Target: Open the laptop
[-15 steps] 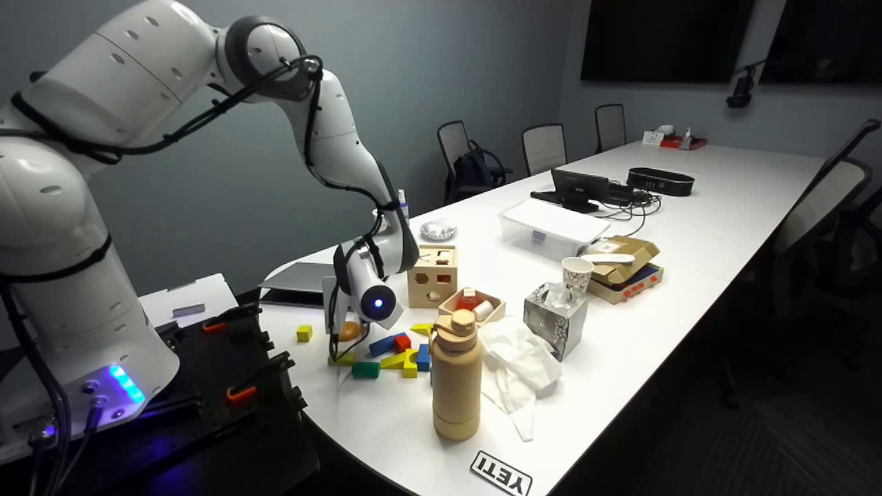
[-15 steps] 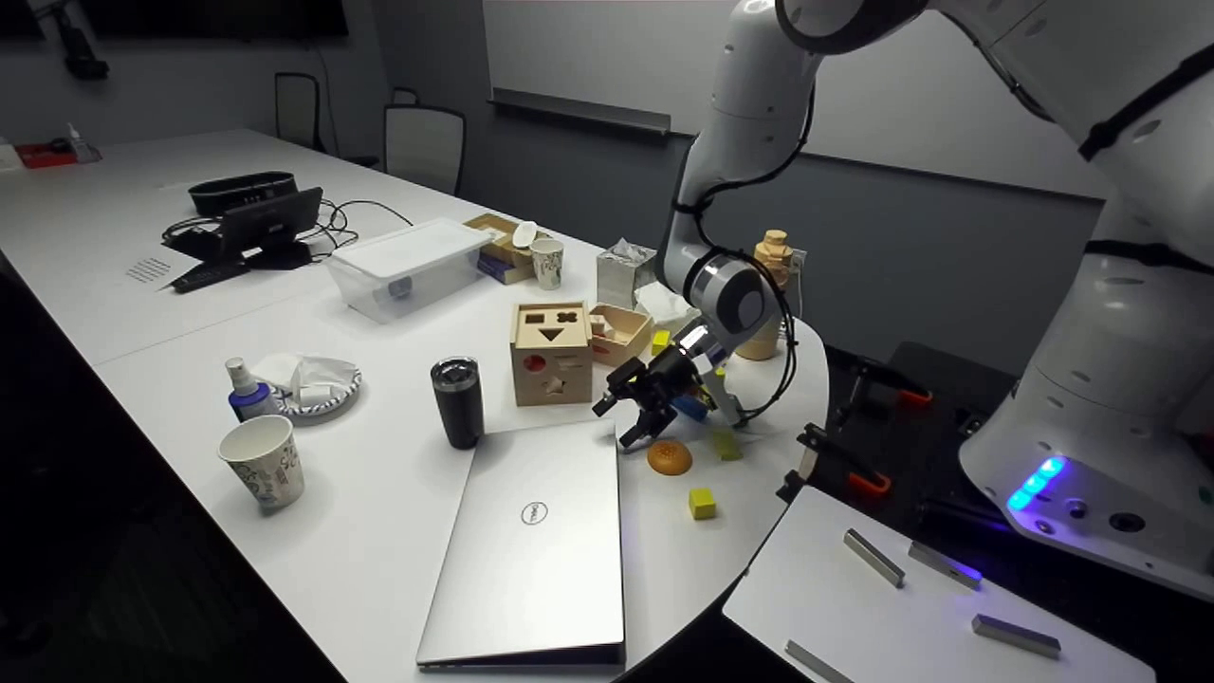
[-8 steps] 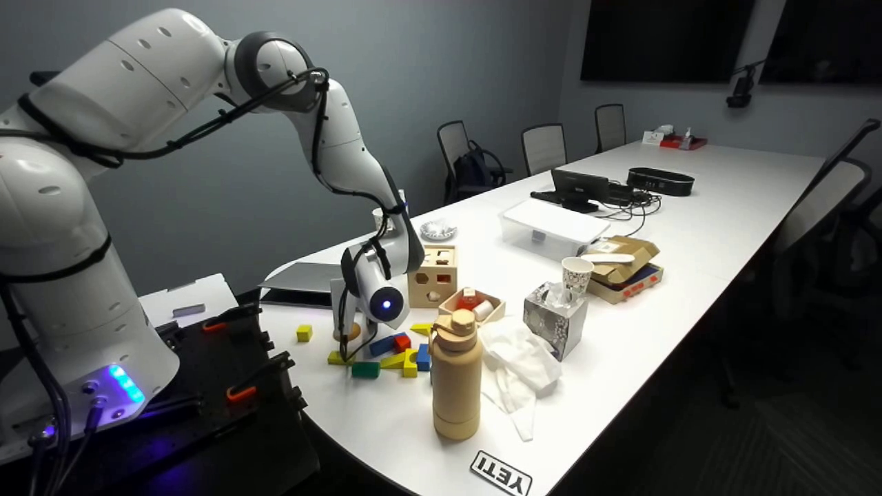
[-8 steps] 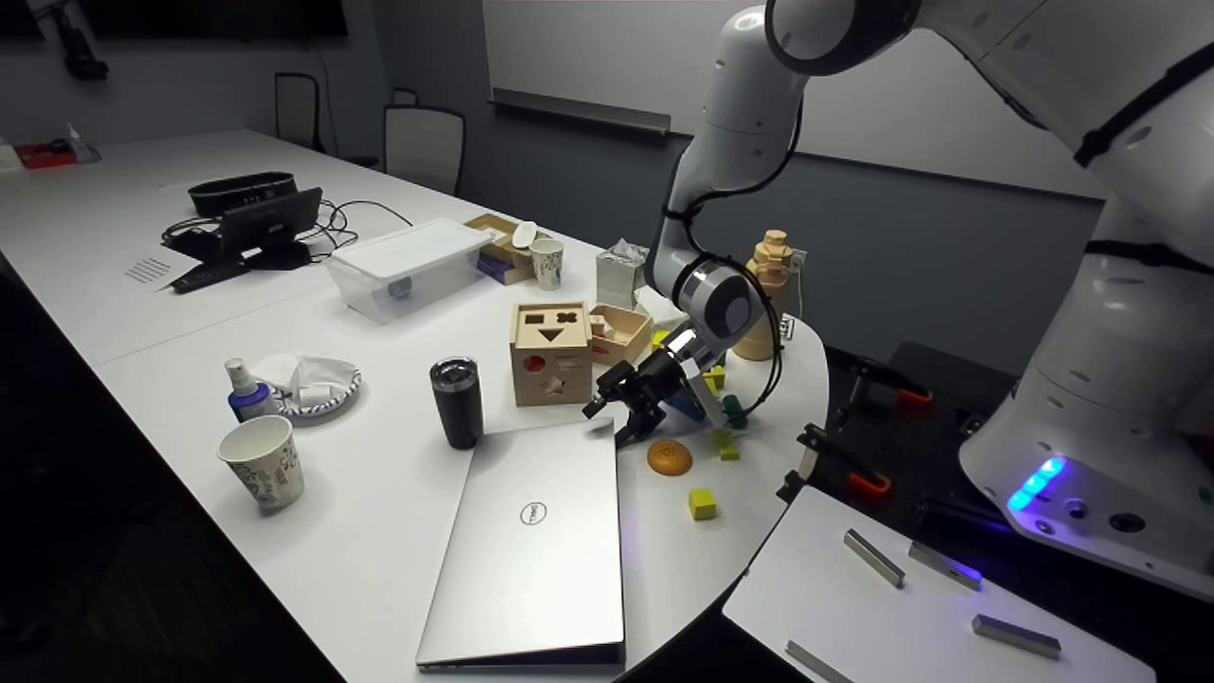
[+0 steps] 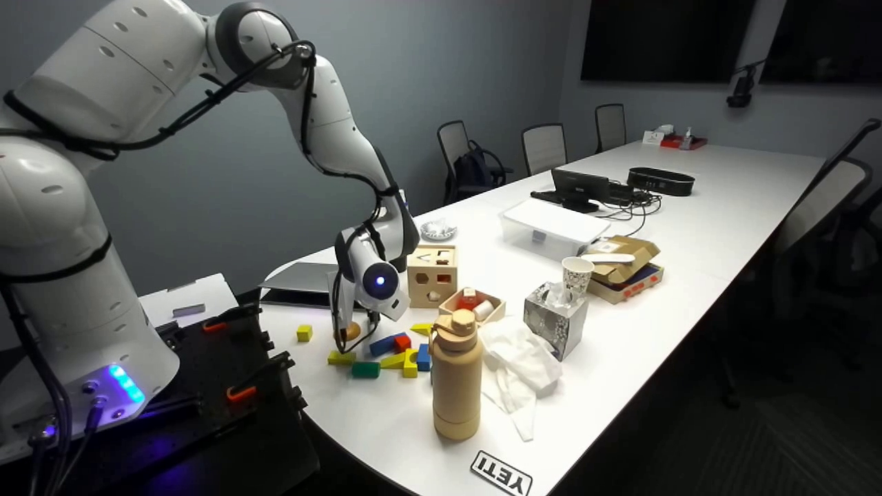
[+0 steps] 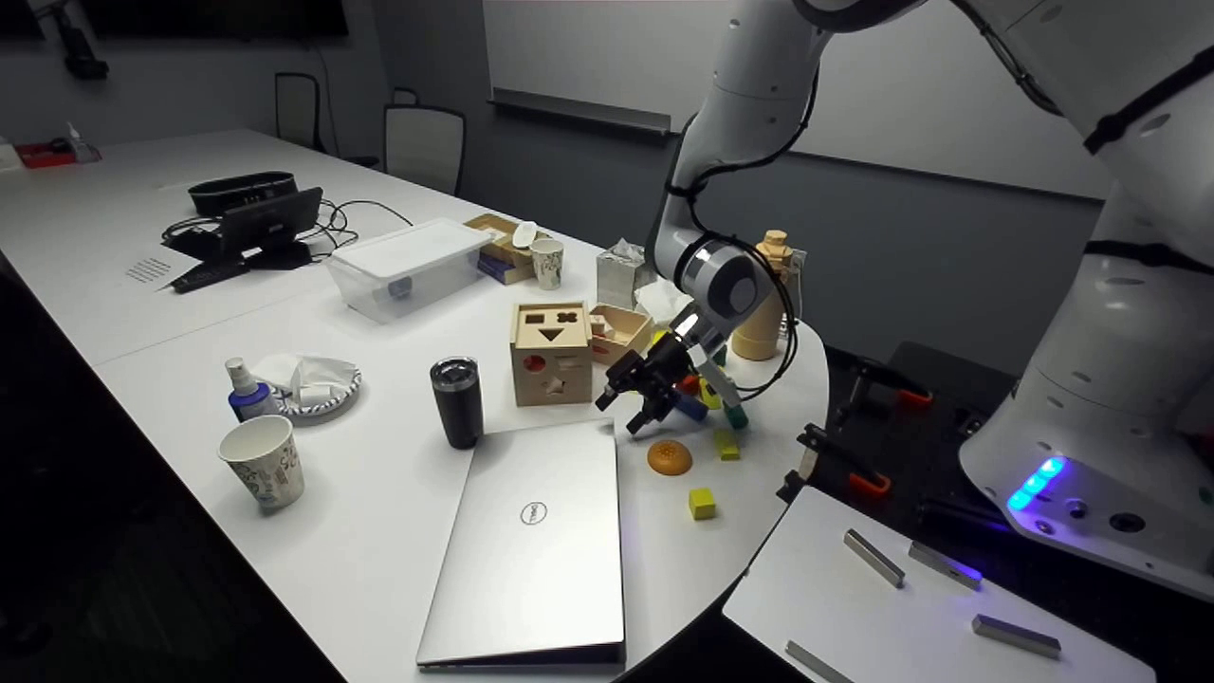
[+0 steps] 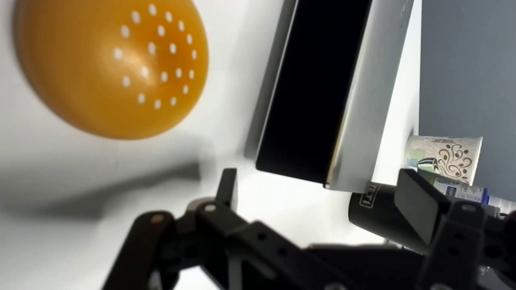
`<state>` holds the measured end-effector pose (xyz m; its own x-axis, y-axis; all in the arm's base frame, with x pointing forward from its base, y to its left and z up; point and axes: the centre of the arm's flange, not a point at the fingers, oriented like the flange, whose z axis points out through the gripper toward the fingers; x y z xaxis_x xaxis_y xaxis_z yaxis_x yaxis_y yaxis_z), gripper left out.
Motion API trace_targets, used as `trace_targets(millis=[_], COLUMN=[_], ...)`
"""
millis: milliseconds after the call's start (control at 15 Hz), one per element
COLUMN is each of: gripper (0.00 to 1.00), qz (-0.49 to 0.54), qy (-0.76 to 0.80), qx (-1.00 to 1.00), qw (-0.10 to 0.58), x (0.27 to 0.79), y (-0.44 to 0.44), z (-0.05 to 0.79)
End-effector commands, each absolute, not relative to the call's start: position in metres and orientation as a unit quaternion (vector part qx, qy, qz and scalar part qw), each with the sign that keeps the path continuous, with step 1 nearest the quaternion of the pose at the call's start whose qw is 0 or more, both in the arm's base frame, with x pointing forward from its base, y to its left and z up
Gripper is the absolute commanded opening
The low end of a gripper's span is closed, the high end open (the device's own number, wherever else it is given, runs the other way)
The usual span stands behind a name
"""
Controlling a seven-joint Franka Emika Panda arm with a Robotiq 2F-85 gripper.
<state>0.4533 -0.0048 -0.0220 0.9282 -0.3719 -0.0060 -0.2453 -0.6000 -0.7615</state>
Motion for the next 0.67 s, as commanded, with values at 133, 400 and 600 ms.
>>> trace_targets(millis=[133,400,600], gripper=[1.00,1.00,1.00], qz=[-0.073,-0.060,-0.049], qy=[0.155,0.139,0.140], qx=[-0.896,-0.894,-0.895], qw=[0.410,0.421,0.421], x=[0.446,0.451,0.450], y=[0.012,0.028,0.034], z=[0.031,0.029,0.025])
